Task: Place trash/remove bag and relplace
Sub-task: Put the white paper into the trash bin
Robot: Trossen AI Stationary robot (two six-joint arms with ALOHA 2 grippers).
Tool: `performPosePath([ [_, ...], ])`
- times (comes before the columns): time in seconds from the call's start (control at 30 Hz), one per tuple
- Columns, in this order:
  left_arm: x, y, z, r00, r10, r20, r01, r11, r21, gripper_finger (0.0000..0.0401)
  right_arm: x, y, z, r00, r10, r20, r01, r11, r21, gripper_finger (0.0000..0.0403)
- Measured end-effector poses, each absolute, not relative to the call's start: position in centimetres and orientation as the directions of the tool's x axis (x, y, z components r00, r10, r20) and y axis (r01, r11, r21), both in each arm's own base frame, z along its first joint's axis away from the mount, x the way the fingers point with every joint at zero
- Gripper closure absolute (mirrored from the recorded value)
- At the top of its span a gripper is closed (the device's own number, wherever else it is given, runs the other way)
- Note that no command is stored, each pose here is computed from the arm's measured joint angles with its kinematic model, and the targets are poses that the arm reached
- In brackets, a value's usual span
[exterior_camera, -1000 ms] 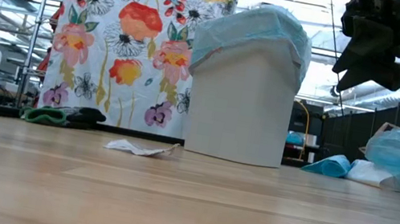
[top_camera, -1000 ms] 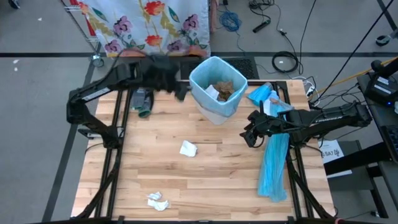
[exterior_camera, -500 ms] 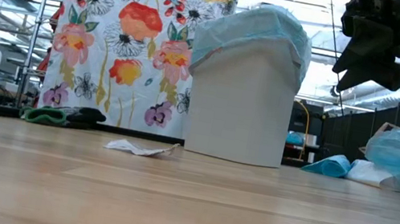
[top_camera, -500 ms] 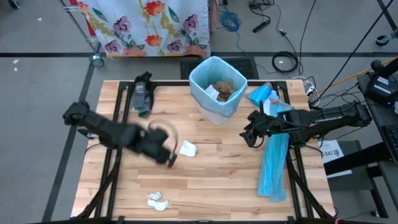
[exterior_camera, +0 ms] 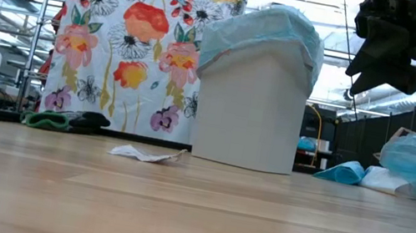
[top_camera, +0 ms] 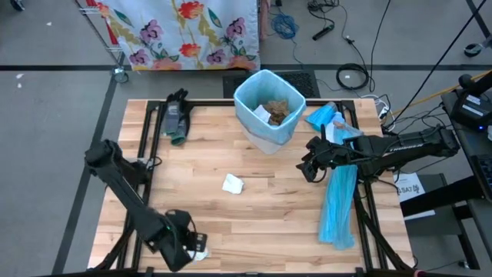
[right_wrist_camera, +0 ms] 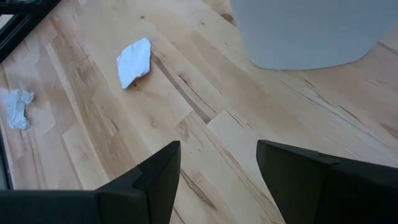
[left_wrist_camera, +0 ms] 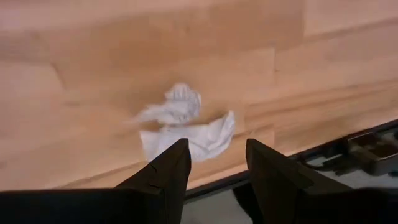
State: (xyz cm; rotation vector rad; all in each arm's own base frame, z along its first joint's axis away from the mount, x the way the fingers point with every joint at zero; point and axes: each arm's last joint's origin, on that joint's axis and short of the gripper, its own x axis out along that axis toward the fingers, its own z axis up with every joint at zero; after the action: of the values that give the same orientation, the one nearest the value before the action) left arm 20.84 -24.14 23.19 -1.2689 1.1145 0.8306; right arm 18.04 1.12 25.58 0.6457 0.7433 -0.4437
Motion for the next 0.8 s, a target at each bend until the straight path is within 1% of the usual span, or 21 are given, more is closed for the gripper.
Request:
performPosePath([
  [0.13,21.7,-25.5,20.8,0.273,-0.104,-0.956,-0.945,0.156,-0.287,0.0241,18.0,1.1,25.6,0.66,-0.145,-0.737,0.58,0.722,0.378,0.02],
  [0.33,21.9,-25.9,18.0,0.181,-0.019,-0.983,-0.968,0.174,-0.181,0.0241,18.0,1.1,25.6,0.66,-0.145,-0.737,0.58,0.722,0.378,0.02],
  [0.4,21.9,-25.6,17.5,0.134,0.005,-0.991,-0.976,0.174,-0.132,0.0241,18.0,1.1,25.6,0.66,-0.145,-0.737,0.58,0.722,0.378,0.02],
  [0.53,21.8,-25.0,16.8,0.085,0.043,-0.995,-0.982,0.171,-0.077,0.0241,18.0,1.1,25.6,0.66,-0.145,-0.737,0.58,0.722,0.378,0.02],
  [0.67,21.8,-24.6,15.7,0.053,0.031,-0.998,-0.983,0.177,-0.047,0.0241,18.0,1.1,25.6,0.66,-0.145,-0.737,0.58,0.722,0.377,0.02],
  [0.8,21.9,-24.6,15.1,0.07,0.004,-0.998,-0.982,0.178,-0.068,0.0249,18.0,1.1,25.6,0.66,-0.145,-0.737,0.58,0.722,0.378,0.02],
])
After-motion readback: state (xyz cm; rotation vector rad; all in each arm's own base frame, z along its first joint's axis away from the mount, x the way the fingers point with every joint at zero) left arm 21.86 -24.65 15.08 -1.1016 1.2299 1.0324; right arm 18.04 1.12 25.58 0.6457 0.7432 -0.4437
